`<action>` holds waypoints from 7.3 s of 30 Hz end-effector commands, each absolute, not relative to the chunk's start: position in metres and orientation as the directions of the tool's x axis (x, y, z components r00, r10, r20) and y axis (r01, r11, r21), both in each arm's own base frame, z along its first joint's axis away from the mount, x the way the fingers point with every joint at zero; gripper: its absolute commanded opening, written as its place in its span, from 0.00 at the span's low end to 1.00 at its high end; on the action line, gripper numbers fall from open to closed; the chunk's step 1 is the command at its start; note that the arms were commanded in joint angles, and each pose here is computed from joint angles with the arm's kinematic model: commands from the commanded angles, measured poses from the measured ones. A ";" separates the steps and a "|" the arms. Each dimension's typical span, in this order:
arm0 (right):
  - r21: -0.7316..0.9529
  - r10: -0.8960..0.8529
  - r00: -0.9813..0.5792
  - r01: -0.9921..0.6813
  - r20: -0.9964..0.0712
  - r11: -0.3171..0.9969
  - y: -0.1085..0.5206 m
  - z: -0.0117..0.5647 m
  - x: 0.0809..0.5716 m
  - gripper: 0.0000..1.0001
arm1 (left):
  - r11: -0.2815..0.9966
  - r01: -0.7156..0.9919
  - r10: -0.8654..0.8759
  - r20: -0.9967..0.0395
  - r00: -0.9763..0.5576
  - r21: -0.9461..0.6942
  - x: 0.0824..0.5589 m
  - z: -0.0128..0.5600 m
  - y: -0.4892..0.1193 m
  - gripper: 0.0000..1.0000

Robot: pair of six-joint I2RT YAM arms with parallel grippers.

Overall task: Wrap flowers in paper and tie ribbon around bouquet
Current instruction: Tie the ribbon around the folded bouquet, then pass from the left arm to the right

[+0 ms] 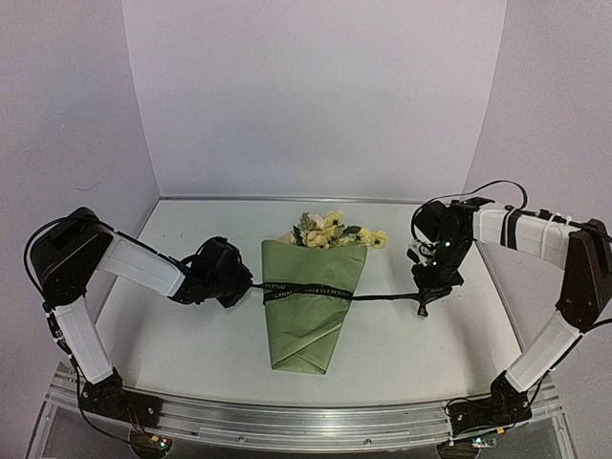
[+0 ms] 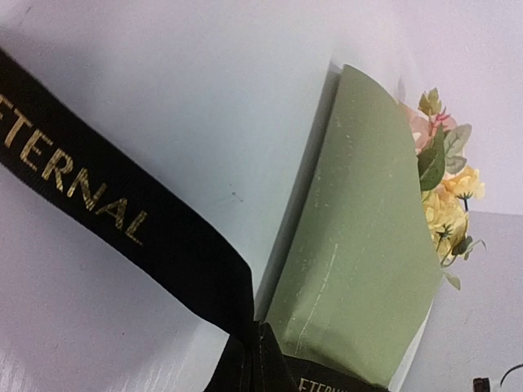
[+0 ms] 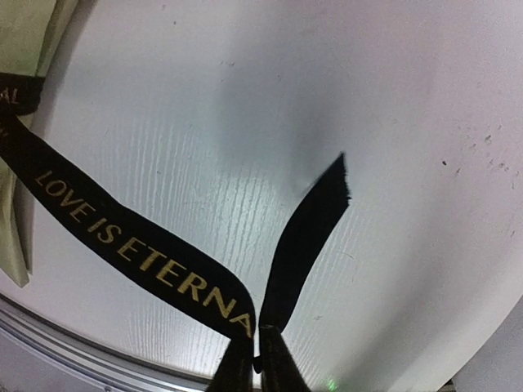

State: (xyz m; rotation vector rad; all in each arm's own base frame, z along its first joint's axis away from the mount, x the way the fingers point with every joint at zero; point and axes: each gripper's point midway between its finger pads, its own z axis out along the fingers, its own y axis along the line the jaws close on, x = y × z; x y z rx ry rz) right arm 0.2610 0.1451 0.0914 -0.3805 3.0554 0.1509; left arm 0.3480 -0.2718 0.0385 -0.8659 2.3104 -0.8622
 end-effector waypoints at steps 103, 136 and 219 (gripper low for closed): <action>0.041 0.358 -0.921 0.357 -0.156 0.933 0.042 0.030 0.245 0.00 | 0.527 -0.623 -0.848 -0.306 -0.433 -0.578 0.337 0.038 -0.013 0.00; 0.203 0.721 -0.693 0.705 -0.007 0.680 -0.004 0.025 0.231 0.00 | 0.329 -0.693 -0.943 -0.184 -0.277 -0.642 0.319 0.028 0.052 0.00; 0.180 -0.468 -0.638 -0.688 -0.612 0.703 0.478 0.161 0.276 0.98 | 0.502 0.360 -0.387 -0.577 -0.719 -0.786 0.294 0.273 -0.203 0.00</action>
